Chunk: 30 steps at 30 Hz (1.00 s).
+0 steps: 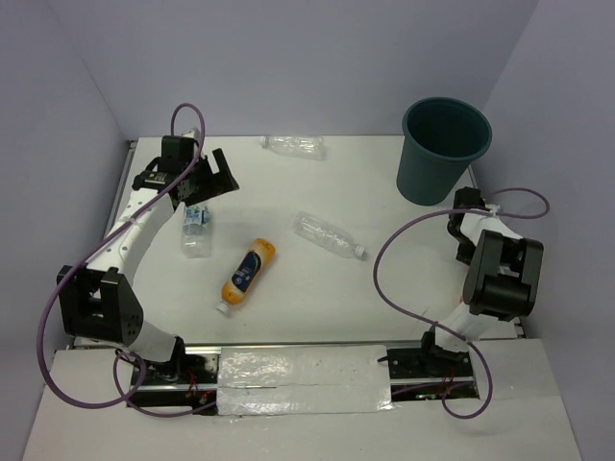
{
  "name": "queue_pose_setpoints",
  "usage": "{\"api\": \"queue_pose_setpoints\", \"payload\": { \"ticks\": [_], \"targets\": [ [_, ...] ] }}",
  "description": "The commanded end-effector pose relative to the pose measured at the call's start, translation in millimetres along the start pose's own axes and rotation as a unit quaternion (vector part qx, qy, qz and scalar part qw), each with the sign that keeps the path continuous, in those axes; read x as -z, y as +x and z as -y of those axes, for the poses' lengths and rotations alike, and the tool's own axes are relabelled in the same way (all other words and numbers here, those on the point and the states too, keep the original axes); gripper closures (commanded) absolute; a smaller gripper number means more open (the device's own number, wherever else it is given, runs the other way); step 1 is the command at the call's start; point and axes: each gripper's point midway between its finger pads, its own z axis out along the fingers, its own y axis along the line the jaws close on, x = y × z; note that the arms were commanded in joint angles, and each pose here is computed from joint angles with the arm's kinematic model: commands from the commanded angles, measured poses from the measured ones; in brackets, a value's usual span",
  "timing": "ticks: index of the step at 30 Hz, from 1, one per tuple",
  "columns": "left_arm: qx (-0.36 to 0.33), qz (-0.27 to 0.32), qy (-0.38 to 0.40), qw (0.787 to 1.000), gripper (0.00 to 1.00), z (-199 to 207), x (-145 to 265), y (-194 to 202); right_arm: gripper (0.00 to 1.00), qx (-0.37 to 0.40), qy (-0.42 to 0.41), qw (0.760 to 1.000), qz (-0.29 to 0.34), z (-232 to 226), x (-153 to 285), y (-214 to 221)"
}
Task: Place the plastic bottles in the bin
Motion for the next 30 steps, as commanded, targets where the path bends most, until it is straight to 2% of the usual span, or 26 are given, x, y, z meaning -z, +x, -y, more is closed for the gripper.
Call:
{"api": "queue_pose_setpoints", "payload": {
  "ticks": [1, 8, 16, 20, 22, 26, 30],
  "targets": [
    [-0.006, 0.022, 0.014, 1.000, 0.01, 10.4, 5.7, -14.5, 0.59, -0.056, -0.023, 0.996, 0.069, 11.2, 38.9, -36.0],
    [-0.008, 0.028, 0.012, 0.999, 0.00, 10.3, 10.0, -16.8, 0.58, -0.041, -0.092, 0.976, 0.194, 3.8, 128.8, -79.1],
    [-0.012, 0.039, -0.003, 0.999, 0.01, 5.6, 16.2, -22.0, 0.58, -0.047, -0.153, 0.930, 0.332, 20.8, 260.4, -132.1],
    [-0.013, 0.045, -0.010, 0.999, 0.01, 3.8, 19.6, -23.6, 0.58, -0.084, -0.190, 0.890, 0.406, 47.4, 331.0, -159.2],
    [-0.015, 0.052, -0.010, 0.998, 0.01, 3.5, 22.6, -26.5, 0.58, -0.097, -0.190, 0.880, 0.425, 58.5, 351.3, -167.9],
    [-0.021, 0.054, -0.009, 0.998, 0.01, 5.8, 23.4, -30.2, 0.57, -0.131, -0.195, 0.842, 0.486, 82.6, 402.8, -194.3],
    [-0.024, 0.047, -0.023, 0.998, 0.01, 2.1, 24.9, -31.8, 0.54, -0.169, -0.189, 0.791, 0.556, 105.2, 447.9, -219.2]
  ]
}}
